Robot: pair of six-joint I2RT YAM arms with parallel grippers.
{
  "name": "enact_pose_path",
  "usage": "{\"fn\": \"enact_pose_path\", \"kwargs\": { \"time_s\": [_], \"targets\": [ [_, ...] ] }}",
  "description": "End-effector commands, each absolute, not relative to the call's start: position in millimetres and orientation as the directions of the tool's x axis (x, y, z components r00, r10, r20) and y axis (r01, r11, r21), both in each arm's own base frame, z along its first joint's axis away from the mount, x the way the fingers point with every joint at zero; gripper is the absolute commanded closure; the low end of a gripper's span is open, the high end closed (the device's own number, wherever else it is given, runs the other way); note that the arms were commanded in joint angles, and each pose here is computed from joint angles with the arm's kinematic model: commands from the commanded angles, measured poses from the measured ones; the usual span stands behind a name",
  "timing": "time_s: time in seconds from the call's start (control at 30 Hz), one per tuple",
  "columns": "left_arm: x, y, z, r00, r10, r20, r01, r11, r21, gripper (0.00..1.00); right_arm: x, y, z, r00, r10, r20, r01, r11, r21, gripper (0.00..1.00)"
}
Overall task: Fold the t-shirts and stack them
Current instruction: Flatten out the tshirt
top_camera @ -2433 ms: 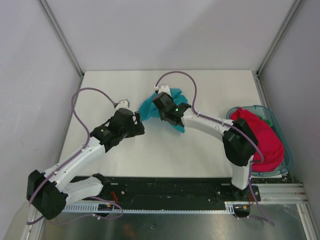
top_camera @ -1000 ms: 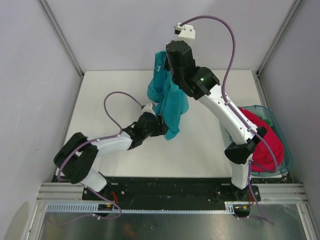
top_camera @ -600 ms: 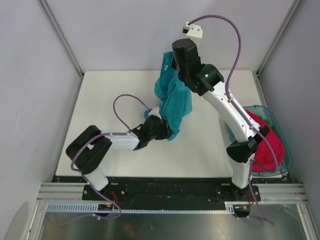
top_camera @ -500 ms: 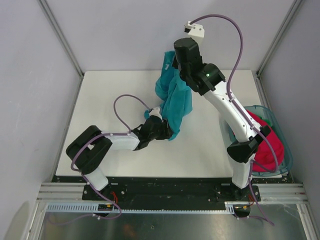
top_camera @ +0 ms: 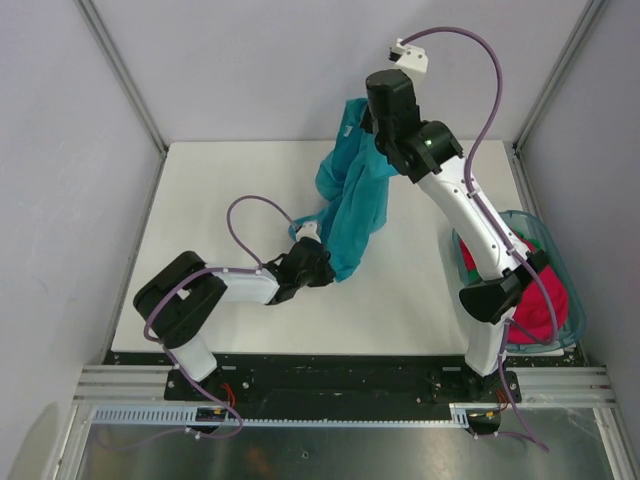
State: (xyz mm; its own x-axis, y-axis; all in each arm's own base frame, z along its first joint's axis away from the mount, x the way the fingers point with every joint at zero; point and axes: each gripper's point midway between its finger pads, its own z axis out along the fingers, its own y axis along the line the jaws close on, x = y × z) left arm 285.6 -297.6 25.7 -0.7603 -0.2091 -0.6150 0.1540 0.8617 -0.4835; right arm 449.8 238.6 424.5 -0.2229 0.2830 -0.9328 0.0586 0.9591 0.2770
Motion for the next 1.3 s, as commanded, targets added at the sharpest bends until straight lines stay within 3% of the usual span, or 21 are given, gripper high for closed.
{"fn": "enact_pose_path", "kwargs": {
  "time_s": [0.0, 0.2, 0.47, 0.67, 0.83, 1.1, 1.27],
  "targets": [
    [297, -291, 46, -0.715, -0.243, -0.655, 0.123, 0.879, -0.461, 0.98, 441, 213, 456, -0.161, 0.357, -0.92, 0.068, 0.934, 0.35, 1.0],
    [311, -248, 108, -0.596, -0.269, -0.757, 0.025, 0.936, -0.352, 1.0, 446, 180, 452, -0.163, 0.391, -0.906, 0.111, 0.919, 0.377, 1.0],
    [312, -159, 276, -0.257, -0.264, -0.93, -0.106, 0.964, -0.244, 1.0, 439, 119, 440, -0.188, 0.54, -0.821, 0.167, 0.841, 0.515, 1.0],
    [286, -114, 353, -0.111, -0.296, -0.949, -0.133, 0.95, -0.281, 1.0, 401, 103, 414, -0.264, 0.643, -0.719, 0.161, 0.764, 0.625, 1.0],
    [284, -87, 387, -0.031, -0.31, -0.95, -0.196, 0.934, -0.298, 1.0, 375, 100, 417, -0.229, 0.705, -0.671, 0.107, 0.703, 0.703, 1.0],
    [384, -74, 449, 0.015, -0.375, -0.927, -0.201, 0.907, -0.37, 1.0, 455, 132, 440, -0.17, 0.756, -0.632, -0.064, 0.632, 0.773, 1.0],
    [448, -60, 518, 0.116, -0.403, -0.908, -0.125, 0.901, -0.416, 1.0, 505, 148, 502, -0.092, 0.789, -0.607, -0.201, 0.583, 0.788, 1.0]
  ]
}}
